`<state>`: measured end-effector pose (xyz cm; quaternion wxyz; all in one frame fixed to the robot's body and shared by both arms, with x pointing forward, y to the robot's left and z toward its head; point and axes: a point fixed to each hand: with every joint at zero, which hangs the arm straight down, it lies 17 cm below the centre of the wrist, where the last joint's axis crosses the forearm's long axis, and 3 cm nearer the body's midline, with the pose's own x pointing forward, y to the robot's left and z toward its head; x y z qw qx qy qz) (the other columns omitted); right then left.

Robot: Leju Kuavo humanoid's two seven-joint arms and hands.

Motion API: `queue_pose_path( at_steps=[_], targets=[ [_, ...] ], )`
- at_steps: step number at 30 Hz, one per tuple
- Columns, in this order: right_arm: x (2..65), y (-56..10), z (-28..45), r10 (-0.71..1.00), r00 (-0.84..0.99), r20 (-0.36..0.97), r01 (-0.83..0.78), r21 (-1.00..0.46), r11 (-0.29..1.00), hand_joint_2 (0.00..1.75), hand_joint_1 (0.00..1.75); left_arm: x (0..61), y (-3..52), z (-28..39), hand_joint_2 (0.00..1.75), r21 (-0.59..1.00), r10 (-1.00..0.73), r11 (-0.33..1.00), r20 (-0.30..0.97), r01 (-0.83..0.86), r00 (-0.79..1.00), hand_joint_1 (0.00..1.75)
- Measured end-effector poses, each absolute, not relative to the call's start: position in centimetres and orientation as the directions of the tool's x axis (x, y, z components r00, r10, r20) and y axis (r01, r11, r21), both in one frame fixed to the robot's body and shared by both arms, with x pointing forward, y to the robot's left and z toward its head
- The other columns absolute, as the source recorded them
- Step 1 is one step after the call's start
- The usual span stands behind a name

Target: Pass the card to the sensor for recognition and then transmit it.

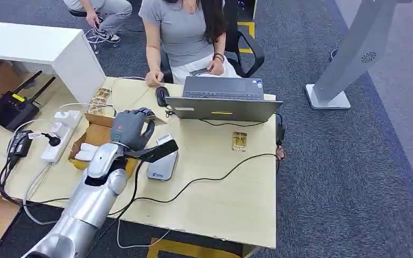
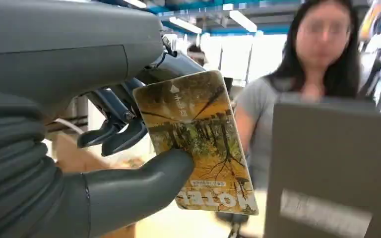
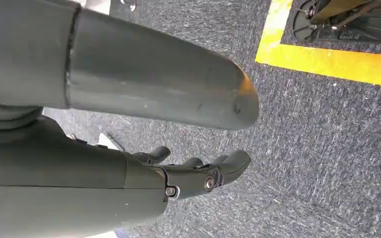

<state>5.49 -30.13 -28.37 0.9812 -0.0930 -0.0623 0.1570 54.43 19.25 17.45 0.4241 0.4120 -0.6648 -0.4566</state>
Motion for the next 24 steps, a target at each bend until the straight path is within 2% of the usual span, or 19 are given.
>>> queue_pose_path(
  at_steps=[9, 24],
  targets=[
    [5.9, -29.9, -28.3, 0.359, 0.927, 0.112, -0.332, -0.202, 0.921, 0.00, 0.00, 55.2, 20.5, 11.2, 1.75, 0.990, -0.958, 0.140, 0.140, 0.017, -0.250, 1.75],
    [5.6, -29.7, -28.4, 0.387, 0.917, 0.094, -0.366, -0.188, 0.911, 0.00, 0.00, 54.4, 21.7, 5.8, 1.75, 0.980, -0.966, 0.106, 0.142, 0.169, -0.215, 1.75]
  ],
)
